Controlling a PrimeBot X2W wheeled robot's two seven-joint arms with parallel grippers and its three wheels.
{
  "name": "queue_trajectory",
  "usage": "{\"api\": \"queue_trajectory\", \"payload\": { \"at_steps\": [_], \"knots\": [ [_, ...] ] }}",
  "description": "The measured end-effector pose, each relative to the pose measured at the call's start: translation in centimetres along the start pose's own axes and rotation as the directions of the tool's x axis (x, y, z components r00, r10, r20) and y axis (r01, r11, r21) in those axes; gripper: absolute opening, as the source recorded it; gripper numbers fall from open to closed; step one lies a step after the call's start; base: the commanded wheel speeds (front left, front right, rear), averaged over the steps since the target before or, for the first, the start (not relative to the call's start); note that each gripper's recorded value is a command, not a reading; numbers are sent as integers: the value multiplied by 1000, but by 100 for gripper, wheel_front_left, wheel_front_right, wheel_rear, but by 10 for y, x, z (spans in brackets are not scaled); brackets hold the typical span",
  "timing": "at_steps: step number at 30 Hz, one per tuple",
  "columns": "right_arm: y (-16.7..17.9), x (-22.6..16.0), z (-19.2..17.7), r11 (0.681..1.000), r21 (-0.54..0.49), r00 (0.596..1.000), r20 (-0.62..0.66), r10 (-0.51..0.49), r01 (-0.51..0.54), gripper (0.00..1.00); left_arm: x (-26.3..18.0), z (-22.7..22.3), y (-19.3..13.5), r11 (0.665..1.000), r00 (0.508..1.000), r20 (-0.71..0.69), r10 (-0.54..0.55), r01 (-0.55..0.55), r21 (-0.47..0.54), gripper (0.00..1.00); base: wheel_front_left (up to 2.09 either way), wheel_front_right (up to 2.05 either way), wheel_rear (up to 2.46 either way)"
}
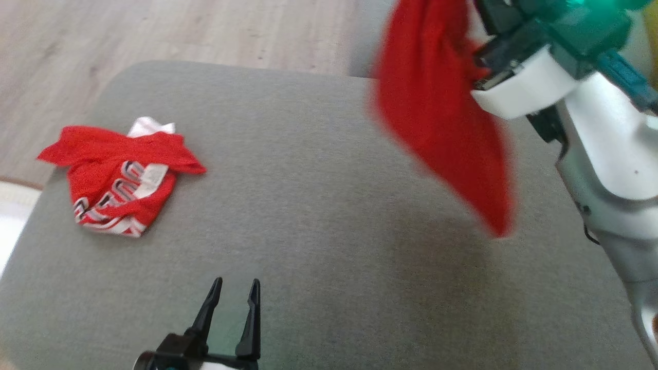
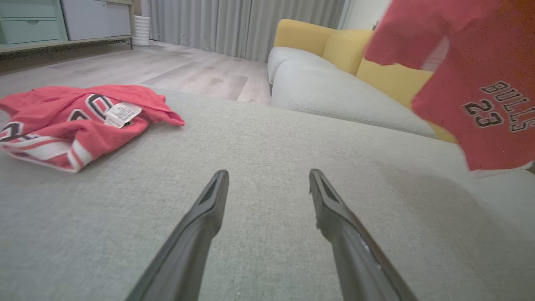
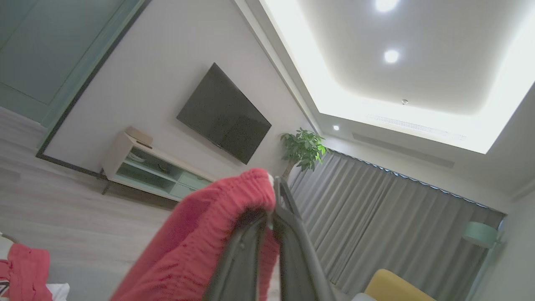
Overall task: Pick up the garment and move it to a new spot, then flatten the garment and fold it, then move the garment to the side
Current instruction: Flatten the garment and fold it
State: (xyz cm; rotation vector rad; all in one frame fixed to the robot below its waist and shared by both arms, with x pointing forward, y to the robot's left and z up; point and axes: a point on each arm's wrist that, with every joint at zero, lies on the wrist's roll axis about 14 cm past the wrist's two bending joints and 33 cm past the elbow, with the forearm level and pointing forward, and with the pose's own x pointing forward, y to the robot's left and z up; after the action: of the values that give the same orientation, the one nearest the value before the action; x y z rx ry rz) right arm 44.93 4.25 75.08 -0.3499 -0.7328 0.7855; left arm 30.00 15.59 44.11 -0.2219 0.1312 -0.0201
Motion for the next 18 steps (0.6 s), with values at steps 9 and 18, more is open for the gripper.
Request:
{"api": "queue_trajectory", "payload": {
  "at_steps": [9,18],
  "knots": [
    [6,-4,-23,999,38,999,-41,20,-18,0,-14,-7,17,998,998,-18,64,-64,-11,100,0,0,0],
    [24,-178,-179,986,129,827,-562,-19,110,22,8,-12,2,1000,999,-51,8,-8,-4,100,0,0,0]
  ]
}}
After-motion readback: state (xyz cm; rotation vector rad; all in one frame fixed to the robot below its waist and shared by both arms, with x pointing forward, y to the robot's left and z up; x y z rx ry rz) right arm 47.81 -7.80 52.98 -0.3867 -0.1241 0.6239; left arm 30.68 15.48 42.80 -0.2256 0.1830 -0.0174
